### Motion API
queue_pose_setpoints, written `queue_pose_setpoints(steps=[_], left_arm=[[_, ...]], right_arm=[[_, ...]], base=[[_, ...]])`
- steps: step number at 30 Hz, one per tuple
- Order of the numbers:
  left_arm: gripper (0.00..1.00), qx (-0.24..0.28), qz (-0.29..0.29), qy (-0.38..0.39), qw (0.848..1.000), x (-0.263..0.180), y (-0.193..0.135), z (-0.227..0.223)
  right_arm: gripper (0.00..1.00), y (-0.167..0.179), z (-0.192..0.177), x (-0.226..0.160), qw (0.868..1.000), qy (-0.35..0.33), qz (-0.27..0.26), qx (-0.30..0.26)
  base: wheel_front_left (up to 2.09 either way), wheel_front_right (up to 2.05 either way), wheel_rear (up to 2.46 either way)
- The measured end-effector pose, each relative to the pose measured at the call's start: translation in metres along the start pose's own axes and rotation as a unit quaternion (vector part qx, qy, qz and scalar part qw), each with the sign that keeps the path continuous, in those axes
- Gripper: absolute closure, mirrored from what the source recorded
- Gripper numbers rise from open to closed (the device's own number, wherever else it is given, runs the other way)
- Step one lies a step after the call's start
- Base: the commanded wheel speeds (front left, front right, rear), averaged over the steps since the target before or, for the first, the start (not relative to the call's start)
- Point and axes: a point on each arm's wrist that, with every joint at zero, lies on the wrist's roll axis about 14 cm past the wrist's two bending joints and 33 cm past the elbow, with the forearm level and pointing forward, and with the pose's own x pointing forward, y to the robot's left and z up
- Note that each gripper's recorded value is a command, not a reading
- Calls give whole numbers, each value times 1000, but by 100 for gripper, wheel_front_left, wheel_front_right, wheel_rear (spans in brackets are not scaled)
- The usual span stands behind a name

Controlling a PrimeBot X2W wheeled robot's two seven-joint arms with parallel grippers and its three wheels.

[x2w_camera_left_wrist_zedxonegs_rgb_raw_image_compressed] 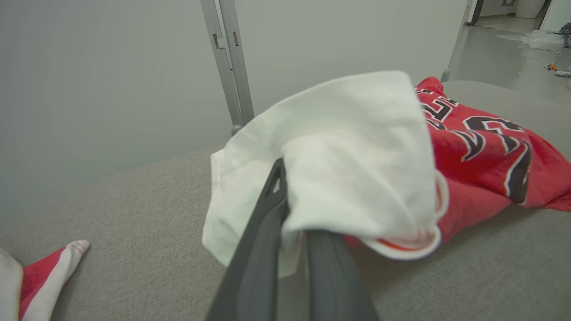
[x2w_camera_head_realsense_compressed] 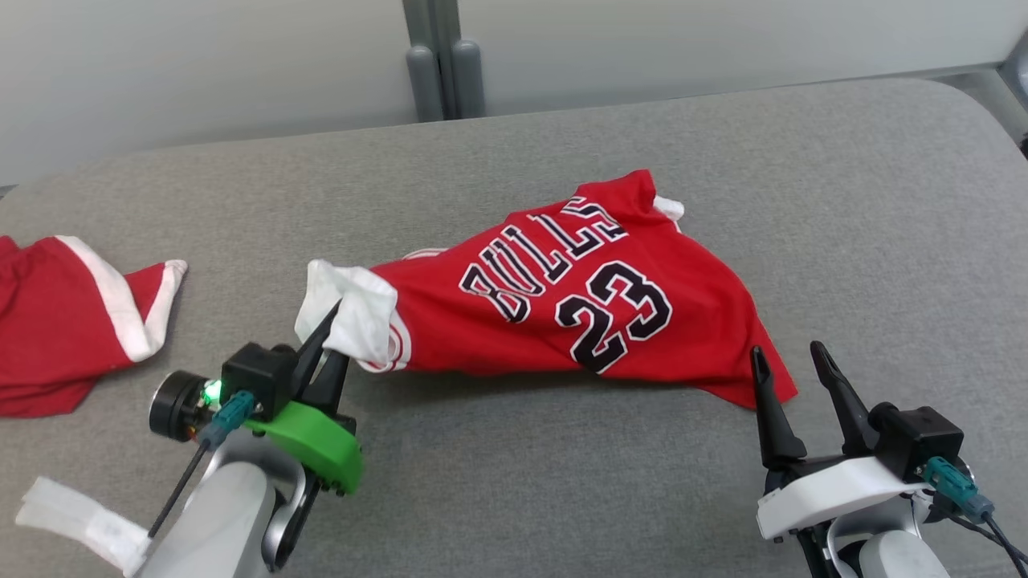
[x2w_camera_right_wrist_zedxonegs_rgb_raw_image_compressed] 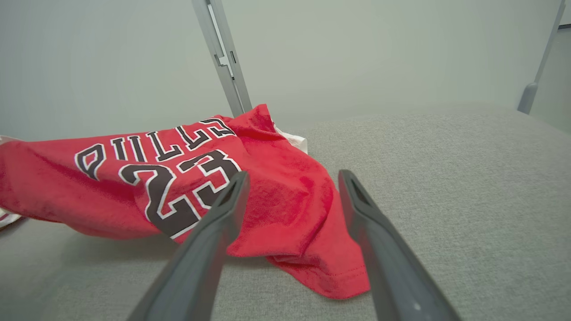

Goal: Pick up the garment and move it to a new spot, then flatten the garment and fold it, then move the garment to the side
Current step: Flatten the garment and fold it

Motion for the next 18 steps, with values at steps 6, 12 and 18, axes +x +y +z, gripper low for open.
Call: queue_pose_setpoints(steps=[6, 12, 18], left_arm=[[100, -19, 69, 43, 996, -62, 25, -31], [100, -70, 112, 92, 987, -116, 15, -65], [0, -104, 115, 110, 982, -135, -7, -77]], right_arm=[[0, 25, -3, 7, 999, 3, 38, 6], [0, 43, -3, 13, 998, 5, 67, 7], [0, 52, -3, 15, 997, 5, 80, 8]], base=[[0, 0, 0], [0, 0, 0], [0, 0, 0]])
